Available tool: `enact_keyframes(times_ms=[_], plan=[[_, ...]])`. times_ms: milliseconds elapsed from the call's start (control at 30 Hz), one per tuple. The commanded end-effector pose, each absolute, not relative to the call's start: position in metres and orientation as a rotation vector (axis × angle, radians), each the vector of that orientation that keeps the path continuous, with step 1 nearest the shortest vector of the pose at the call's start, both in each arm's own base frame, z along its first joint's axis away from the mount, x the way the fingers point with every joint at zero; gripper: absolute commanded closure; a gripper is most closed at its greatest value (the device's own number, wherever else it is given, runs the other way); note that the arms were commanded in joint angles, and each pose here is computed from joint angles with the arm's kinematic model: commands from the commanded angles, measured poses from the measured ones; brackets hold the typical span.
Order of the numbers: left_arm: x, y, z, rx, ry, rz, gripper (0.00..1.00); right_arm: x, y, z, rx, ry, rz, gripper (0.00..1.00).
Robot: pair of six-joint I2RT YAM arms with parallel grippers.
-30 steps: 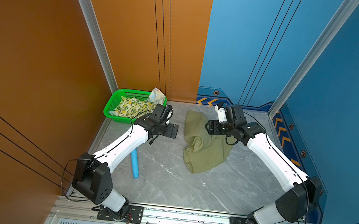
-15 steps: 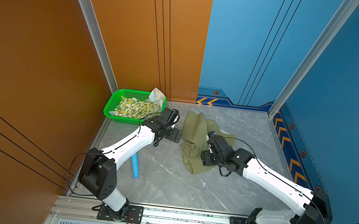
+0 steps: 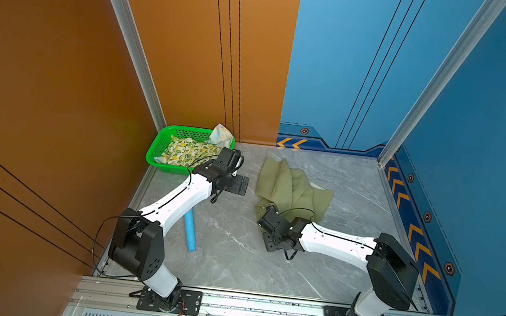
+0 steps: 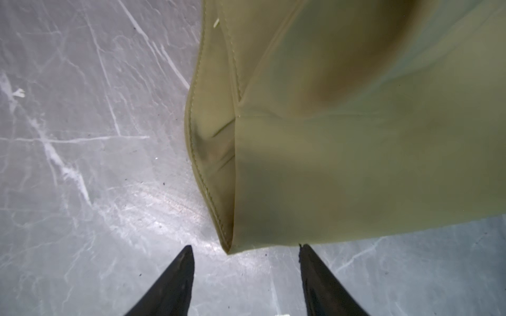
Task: Fold and stack skirts
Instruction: Flatten out the skirt at the center of the table.
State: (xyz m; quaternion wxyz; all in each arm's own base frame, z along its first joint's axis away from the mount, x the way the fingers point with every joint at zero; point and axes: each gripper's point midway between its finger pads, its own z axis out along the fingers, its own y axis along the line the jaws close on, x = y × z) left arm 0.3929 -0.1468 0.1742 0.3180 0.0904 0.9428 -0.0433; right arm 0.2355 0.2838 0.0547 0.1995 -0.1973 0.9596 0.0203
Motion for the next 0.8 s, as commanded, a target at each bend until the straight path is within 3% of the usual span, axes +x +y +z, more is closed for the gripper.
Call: enact_keyframes(times_ms=[0, 167, 267, 367, 400, 767], plan=[[0.393, -0.144, 0.180, 0.215, 2.468, -0.113, 0.02, 0.250, 0.289, 0.055, -0.508, 2.650, 0.027, 0.41], [0.392, -0.144, 0.181, 0.217, 2.465, -0.118, 0.02, 0.254, 0.294, 0.038, -0.523, 2.668, 0.009, 0.49], [0.392, -0.144, 0.182, 0.215, 2.462, -0.116, 0.02, 0.255, 0.293, 0.033, -0.514, 2.675, -0.014, 0.62], [0.392, -0.144, 0.183, 0.215, 2.459, -0.118, 0.02, 0.258, 0.284, 0.040, -0.495, 2.658, -0.028, 0.95], [0.391, -0.144, 0.183, 0.216, 2.459, -0.118, 0.02, 0.259, 0.280, 0.046, -0.489, 2.650, -0.031, 1.00], [0.388, -0.153, 0.181, 0.228, 2.466, -0.133, 0.02, 0.285, 0.196, 0.168, -0.273, 2.416, -0.041, 1.00]])
